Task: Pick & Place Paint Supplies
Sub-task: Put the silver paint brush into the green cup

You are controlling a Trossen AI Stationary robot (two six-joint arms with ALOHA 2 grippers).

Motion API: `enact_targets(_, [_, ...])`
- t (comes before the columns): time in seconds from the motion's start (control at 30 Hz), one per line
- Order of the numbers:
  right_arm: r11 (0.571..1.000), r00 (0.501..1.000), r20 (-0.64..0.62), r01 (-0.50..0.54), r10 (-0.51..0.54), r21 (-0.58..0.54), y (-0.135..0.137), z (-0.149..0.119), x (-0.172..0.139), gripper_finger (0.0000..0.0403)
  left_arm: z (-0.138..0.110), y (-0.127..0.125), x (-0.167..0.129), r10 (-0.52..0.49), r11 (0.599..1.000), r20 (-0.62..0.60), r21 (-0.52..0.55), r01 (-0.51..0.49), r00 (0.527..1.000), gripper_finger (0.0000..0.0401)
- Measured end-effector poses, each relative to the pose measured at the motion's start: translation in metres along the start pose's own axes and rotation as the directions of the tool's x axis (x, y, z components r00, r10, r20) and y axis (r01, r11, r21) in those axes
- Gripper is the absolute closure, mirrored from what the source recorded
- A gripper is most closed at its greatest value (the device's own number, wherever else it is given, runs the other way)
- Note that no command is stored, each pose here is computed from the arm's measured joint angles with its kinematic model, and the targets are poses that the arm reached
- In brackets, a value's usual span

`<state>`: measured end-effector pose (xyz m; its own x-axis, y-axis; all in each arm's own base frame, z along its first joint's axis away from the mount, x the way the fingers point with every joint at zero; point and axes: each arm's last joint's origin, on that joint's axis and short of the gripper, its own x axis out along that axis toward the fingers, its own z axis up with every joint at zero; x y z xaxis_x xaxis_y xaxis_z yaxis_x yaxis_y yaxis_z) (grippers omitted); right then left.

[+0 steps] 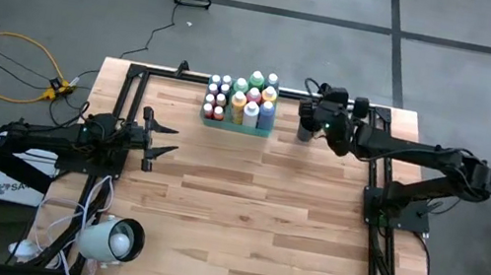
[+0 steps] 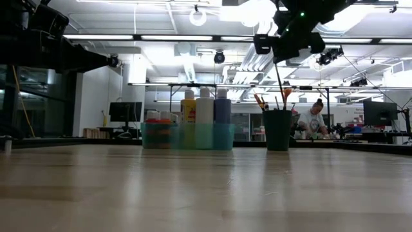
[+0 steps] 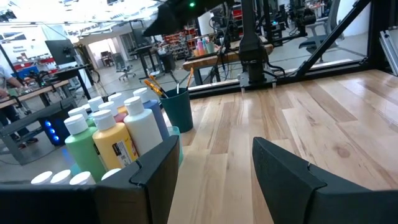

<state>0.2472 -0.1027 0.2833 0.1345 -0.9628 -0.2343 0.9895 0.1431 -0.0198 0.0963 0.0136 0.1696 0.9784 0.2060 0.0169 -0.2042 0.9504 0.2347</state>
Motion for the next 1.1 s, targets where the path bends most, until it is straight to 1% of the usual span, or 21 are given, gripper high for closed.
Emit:
enact_targets(0.13, [0.999, 0.999, 0.052, -0.003, 0.005, -0.043, -0.001, 0.006, 0.009, 0.0399, 0.0, 0.0, 0.0, 0.0, 1.0, 0.0, 0.0, 0.0, 1.0, 0.0203])
enact_targets(0.2, [0.999, 0.998, 0.058, -0.029, 0.03, -0.029, -0.003, 0.007, 0.013, 0.0399, 0.0, 0.0, 0.0, 0.0, 1.0, 0.0, 0.0, 0.0, 1.0, 0.0203])
enact_targets(0.3, [0.994, 0.99, 0.095, -0.108, 0.105, 0.029, -0.003, 0.001, 0.019, 0.0399, 0.0, 0.0, 0.0, 0.0, 1.0, 0.0, 0.0, 0.0, 1.0, 0.0203])
enact_targets(0.4, [0.992, 0.981, 0.158, -0.117, 0.109, 0.041, -0.006, -0.008, 0.02, 0.0399, 0.0, 0.0, 0.0, 0.0, 1.0, 0.0, 0.0, 0.0, 1.0, 0.0203])
enact_targets(0.47, [0.995, 0.983, 0.161, -0.094, 0.089, 0.026, -0.009, -0.017, 0.02, 0.0399, 0.0, 0.0, 0.0, 0.0, 1.0, 0.0, 0.0, 0.0, 1.0, 0.0203])
enact_targets(0.53, [0.995, 0.984, 0.153, -0.1, 0.094, 0.028, -0.013, -0.025, 0.019, 0.0399, 0.0, 0.0, 0.0, 0.0, 1.0, 0.0, 0.0, 0.0, 1.0, 0.0203])
enact_targets(0.6, [0.987, 0.98, 0.154, -0.14, 0.127, 0.078, -0.017, -0.028, 0.017, 0.0399, 0.0, 0.0, 0.0, 0.0, 1.0, 0.0, 0.0, 0.0, 1.0, 0.0203])
enact_targets(0.67, [0.98, 0.975, 0.161, -0.168, 0.151, 0.104, -0.02, -0.033, 0.013, 0.0399, 0.0, 0.0, 0.0, 0.0, 1.0, 0.0, 0.0, 0.0, 1.0, 0.0203])
enact_targets(0.77, [0.98, 0.974, 0.157, -0.18, 0.165, 0.09, -0.023, -0.045, 0.009, 0.0399, 0.0, 0.0, 0.0, 0.0, 1.0, 0.0, 0.0, 0.0, 1.0, 0.0203])
enact_targets(0.9, [0.965, 0.96, 0.169, -0.243, 0.224, 0.099, -0.026, -0.058, 0.002, 0.0399, 0.0, 0.0, 0.0, 0.0, 1.0, 0.0, 0.0, 0.0, 1.0, 0.0203])
enact_targets(0.97, [0.961, 0.956, 0.158, -0.263, 0.248, 0.084, -0.027, -0.066, 0.001, 0.0397, 0.0, 0.0, 0.0, 0.001, 1.0, 0.0, 0.0, -0.001, 1.0, 0.0203])
enact_targets(1.1, [0.963, 0.958, 0.149, -0.258, 0.245, 0.075, -0.031, -0.073, 0.004, 0.039, 0.0, 0.0, 0.0, 0.0, 1.0, 0.0, 0.0, 0.0, 1.0, 0.0203])
